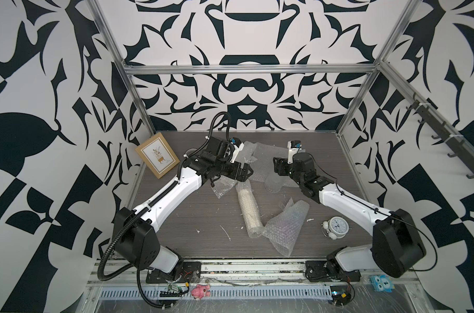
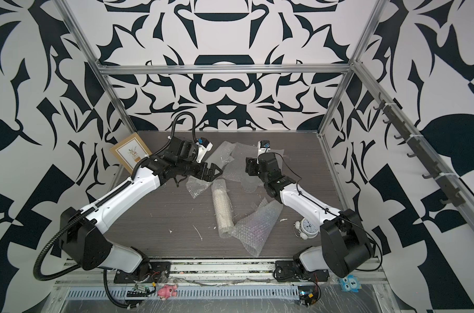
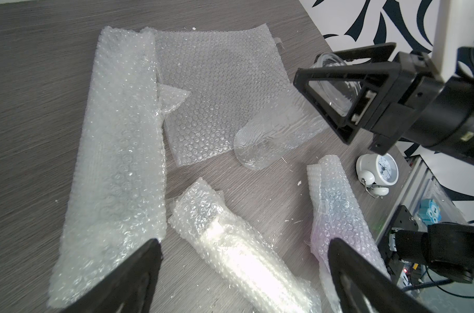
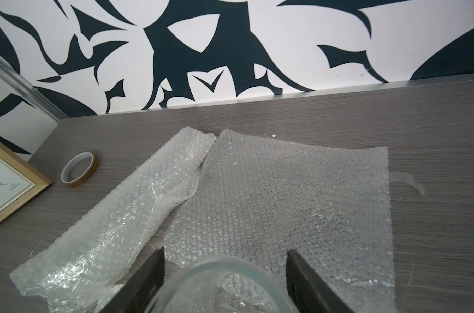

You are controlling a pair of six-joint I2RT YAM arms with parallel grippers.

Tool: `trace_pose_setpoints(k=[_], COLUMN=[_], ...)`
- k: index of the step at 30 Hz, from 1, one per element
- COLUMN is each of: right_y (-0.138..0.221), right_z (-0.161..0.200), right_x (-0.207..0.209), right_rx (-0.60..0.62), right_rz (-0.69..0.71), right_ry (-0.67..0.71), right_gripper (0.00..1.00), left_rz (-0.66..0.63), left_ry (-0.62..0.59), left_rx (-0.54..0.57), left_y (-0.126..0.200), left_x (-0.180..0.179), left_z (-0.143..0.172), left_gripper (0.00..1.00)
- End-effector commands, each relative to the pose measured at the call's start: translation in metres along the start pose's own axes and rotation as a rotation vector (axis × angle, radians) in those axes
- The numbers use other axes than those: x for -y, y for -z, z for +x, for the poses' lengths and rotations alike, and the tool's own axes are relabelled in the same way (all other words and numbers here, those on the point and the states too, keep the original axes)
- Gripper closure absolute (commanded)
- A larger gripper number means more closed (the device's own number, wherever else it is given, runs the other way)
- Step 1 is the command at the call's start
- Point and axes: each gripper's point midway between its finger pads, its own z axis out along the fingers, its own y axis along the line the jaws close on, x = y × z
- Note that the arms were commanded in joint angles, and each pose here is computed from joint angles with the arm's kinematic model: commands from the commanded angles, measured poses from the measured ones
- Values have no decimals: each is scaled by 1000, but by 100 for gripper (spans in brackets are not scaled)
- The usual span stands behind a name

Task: Unwrap the vase from the bubble wrap
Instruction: Pick up the vase from the bubble wrap.

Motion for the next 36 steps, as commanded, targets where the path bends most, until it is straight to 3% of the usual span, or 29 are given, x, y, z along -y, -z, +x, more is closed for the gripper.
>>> trace_pose_setpoints(k=[1,6,16,36], right_y=[-2,-6,2,42], right_z=[3,5,-13,-82], right_x=[-3,-5,-14,-29], right_rx=[-18,-19,44,201], right_rz=[3,3,15,14], right_ry=[4,13,68,65], right_gripper=[27,28,50,57], left_rz=[14,13,10,8], left_ry=[-3,-2,0,-3], left_rx=[10,6,6,9], left_y=[7,5,5,7], left_x=[5,5,4,4], left_z=[0,1,1,1], left_gripper=[1,1,1,1])
